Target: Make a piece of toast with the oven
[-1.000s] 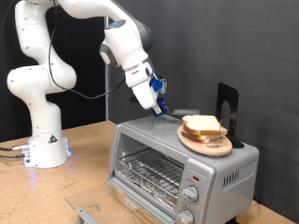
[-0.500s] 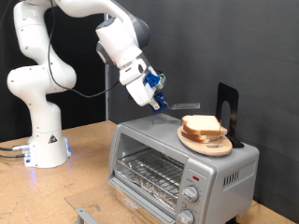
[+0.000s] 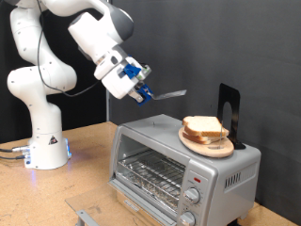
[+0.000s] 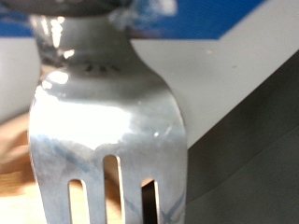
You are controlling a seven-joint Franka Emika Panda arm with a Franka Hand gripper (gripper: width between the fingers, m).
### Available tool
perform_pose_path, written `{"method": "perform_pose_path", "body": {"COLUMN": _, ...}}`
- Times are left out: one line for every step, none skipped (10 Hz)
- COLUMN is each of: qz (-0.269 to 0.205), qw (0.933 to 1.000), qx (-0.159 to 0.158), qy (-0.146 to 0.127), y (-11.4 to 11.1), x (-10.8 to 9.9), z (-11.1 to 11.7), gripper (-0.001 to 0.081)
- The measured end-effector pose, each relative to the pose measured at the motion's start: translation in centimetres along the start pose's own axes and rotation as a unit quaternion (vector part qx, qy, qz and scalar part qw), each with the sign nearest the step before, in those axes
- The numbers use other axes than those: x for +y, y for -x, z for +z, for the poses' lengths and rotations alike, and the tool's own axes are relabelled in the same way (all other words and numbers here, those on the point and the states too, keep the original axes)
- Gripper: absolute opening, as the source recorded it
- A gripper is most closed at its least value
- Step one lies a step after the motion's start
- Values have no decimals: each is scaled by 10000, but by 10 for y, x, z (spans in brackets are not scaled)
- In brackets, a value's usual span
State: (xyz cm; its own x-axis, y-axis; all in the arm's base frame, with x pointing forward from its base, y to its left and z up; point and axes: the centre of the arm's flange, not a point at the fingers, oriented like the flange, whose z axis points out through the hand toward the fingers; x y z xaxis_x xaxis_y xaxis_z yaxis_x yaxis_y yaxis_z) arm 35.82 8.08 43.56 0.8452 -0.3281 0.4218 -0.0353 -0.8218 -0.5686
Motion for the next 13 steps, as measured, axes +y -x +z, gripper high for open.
{"method": "perform_pose_path", "body": {"qz": 56, "qw": 9999, "qx": 80, "qy": 41, "y": -4, "x": 9, "z": -10, "gripper": 400}}
{"method": "perform_pose_path", "body": {"qz": 125, "qw": 9998, "qx": 53, "qy": 130, "y": -8, "x": 19, "z": -16, "gripper": 400}}
{"method": "perform_pose_path", "body": {"qz": 239, "qw": 9993, "qx": -70, "qy": 284, "y": -11, "x": 30, "z": -19, "gripper": 400}}
{"method": "perform_pose_path", "body": {"qz": 328, "qw": 9984, "qx": -192, "qy": 406, "y": -11, "x": 36, "z": -20, "gripper": 400}}
{"method": "perform_pose_path", "body": {"qz": 304, "qw": 9987, "qx": -161, "qy": 364, "y": -12, "x": 35, "z": -20, "gripper": 400}}
{"method": "perform_pose_path", "body": {"qz": 151, "qw": 9990, "qx": -162, "qy": 383, "y": -12, "x": 34, "z": -20, "gripper": 400}}
{"method": "perform_pose_path", "body": {"qz": 59, "qw": 9988, "qx": -205, "qy": 452, "y": -13, "x": 35, "z": -19, "gripper": 400}}
{"method": "perform_pose_path", "body": {"qz": 48, "qw": 9983, "qx": -246, "qy": 535, "y": -16, "x": 37, "z": -19, "gripper": 400}}
{"method": "perform_pose_path", "body": {"qz": -14, "qw": 9974, "qx": -295, "qy": 655, "y": -21, "x": 40, "z": -20, "gripper": 400}}
{"method": "perform_pose_path", "body": {"qz": -17, "qw": 9957, "qx": -498, "qy": 785, "y": -26, "x": 44, "z": -19, "gripper": 400}}
{"method": "perform_pose_path", "body": {"qz": 101, "qw": 9909, "qx": -1006, "qy": 886, "y": -28, "x": 47, "z": -19, "gripper": 400}}
{"method": "perform_pose_path", "body": {"qz": 332, "qw": 9832, "qx": -1502, "qy": 982, "y": -34, "x": 52, "z": -21, "gripper": 400}}
{"method": "perform_pose_path", "body": {"qz": 589, "qw": 9754, "qx": -1858, "qy": 1027, "y": -38, "x": 59, "z": -22, "gripper": 400}}
